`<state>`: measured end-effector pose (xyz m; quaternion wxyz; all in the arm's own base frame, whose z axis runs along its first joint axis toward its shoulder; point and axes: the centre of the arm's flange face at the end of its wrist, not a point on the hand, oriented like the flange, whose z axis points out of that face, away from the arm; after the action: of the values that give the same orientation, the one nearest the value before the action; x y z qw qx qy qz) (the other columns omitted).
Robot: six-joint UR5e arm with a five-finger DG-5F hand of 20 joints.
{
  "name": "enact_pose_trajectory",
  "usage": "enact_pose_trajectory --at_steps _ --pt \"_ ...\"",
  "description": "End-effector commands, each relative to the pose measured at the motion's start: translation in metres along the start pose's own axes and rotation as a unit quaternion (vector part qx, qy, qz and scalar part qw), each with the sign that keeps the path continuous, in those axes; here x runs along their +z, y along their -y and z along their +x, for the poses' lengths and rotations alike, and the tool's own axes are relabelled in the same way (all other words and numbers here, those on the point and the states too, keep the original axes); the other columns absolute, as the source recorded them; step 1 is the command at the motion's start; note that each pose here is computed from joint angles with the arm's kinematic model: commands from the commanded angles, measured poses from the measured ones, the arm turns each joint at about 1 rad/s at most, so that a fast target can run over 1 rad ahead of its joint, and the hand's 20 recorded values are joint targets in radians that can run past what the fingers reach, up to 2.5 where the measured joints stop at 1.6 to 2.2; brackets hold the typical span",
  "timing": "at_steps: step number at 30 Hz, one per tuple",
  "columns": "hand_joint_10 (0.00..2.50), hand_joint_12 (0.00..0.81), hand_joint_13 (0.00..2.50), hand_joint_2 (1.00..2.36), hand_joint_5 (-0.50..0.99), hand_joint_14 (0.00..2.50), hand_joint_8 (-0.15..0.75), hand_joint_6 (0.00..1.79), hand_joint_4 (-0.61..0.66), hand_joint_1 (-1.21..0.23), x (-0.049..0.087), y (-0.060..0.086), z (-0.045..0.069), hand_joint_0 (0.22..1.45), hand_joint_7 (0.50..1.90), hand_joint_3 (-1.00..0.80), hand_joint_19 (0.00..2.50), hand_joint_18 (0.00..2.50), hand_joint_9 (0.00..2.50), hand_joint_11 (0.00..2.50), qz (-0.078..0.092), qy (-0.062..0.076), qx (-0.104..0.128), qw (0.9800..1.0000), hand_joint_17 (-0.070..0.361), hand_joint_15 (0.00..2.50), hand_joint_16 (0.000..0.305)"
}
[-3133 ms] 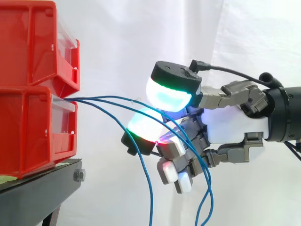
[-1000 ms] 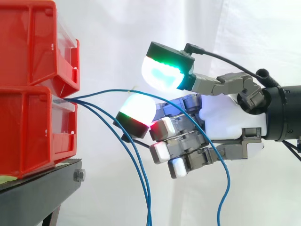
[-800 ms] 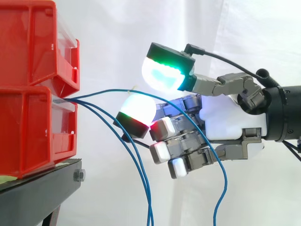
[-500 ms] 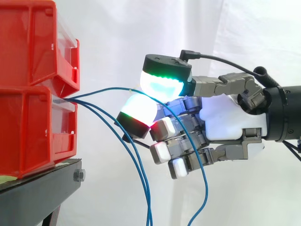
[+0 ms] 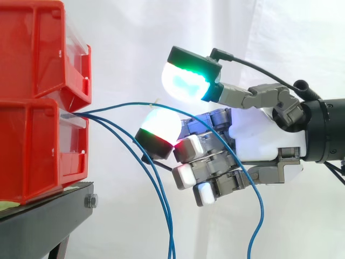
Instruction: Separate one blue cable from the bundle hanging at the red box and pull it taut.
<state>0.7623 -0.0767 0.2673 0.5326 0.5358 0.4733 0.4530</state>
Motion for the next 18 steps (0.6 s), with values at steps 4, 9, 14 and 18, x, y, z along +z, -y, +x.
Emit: enact_pose_trajectory --at_steps 4,9,14,18 --pt "0.02 0.372 1.01 1.00 -0.16 0.02 0.343 0.90 0.13 -0.58 0.0000 0.0003 -0.0003 0.60 1.06 -0.49 0.79 0.88 1.13 0.95 0.000 0.002 0.000 1.0000 0.104 0.66 0.046" --pt "0.01 0.384 1.02 1.01 -0.16 0.02 0.353 0.91 0.12 -0.73 0.0000 0.0003 -0.0003 0.61 1.09 -0.30 0.77 0.91 1.13 0.95 0.000 0.002 0.000 1.0000 0.109 0.66 0.049" --pt "0.01 0.395 1.02 1.01 -0.14 0.02 0.366 0.93 0.03 -0.78 0.0000 0.0003 -0.0003 0.62 1.12 -0.14 0.74 0.94 1.13 0.95 0.000 0.002 0.000 1.0000 0.115 0.65 0.051" --pt "0.01 0.391 1.02 1.01 -0.14 0.02 0.367 0.93 -0.02 -0.80 -0.0003 0.0010 -0.0004 0.63 1.17 -0.10 0.72 0.94 1.14 0.96 0.001 0.002 -0.001 1.0000 0.116 0.64 0.052"
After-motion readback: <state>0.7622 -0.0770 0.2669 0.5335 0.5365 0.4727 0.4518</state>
